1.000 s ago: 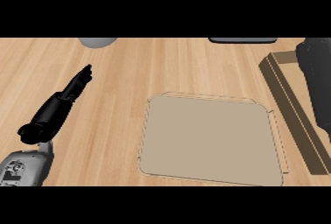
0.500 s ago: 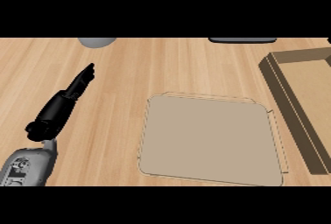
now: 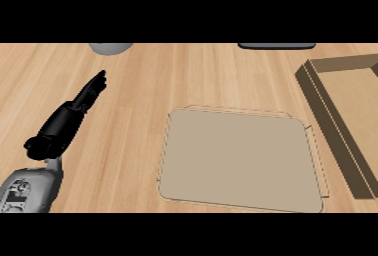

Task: Pick the bell pepper from the tray and place it in the cardboard box

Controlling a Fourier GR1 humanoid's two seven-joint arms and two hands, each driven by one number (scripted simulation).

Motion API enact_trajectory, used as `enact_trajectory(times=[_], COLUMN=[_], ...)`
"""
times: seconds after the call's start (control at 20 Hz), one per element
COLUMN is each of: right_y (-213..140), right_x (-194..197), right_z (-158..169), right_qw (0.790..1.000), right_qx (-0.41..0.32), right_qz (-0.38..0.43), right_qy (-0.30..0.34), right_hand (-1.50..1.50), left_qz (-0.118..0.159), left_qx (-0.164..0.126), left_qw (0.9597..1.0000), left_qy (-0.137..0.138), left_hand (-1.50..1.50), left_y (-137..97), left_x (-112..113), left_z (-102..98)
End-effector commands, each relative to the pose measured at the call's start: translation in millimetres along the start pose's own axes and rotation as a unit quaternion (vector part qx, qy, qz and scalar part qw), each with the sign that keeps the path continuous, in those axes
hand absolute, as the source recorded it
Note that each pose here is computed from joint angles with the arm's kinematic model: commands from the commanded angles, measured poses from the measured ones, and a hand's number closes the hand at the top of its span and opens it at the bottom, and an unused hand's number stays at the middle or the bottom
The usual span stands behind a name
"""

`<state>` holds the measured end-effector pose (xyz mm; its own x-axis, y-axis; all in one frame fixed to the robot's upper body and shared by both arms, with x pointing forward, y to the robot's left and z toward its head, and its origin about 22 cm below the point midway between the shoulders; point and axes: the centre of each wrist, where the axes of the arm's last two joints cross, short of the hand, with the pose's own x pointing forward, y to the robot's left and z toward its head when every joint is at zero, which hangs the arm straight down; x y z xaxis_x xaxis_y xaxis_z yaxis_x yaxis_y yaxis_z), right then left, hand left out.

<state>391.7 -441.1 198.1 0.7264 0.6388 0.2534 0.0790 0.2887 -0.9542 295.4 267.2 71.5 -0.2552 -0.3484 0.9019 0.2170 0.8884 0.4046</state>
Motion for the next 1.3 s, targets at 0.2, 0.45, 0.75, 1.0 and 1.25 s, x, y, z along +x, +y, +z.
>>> enact_trajectory(times=[0.2, 0.45, 0.75, 1.0, 1.25], right_y=[17, 5, -30, -5, -12], right_x=[-52, -47, -47, -85, -150], right_z=[-16, -14, -11, -20, -19], right_qw=[0.992, 0.987, 0.899, 0.837, 0.818], right_qx=[0.125, 0.067, -0.064, -0.108, -0.155], right_qz=[-0.006, -0.087, -0.410, -0.533, -0.550], right_qy=[-0.029, -0.114, -0.141, -0.057, -0.070], right_hand=[-1.50, -1.50, -1.50, -1.50, -1.50], left_qz=[0.007, 0.001, 0.008, 0.001, -0.003], left_qx=[0.003, -0.002, 0.011, -0.001, 0.008], left_qw=[1.0000, 1.0000, 0.9998, 1.0000, 1.0000], left_qy=[-0.003, 0.000, 0.013, 0.003, -0.001], left_hand=[0.00, 0.00, 0.00, 0.00, 0.00], left_y=[-19, 2, 1, 11, 4], left_x=[-5, 5, -7, -11, 3], left_z=[5, 11, 8, 18, -1])
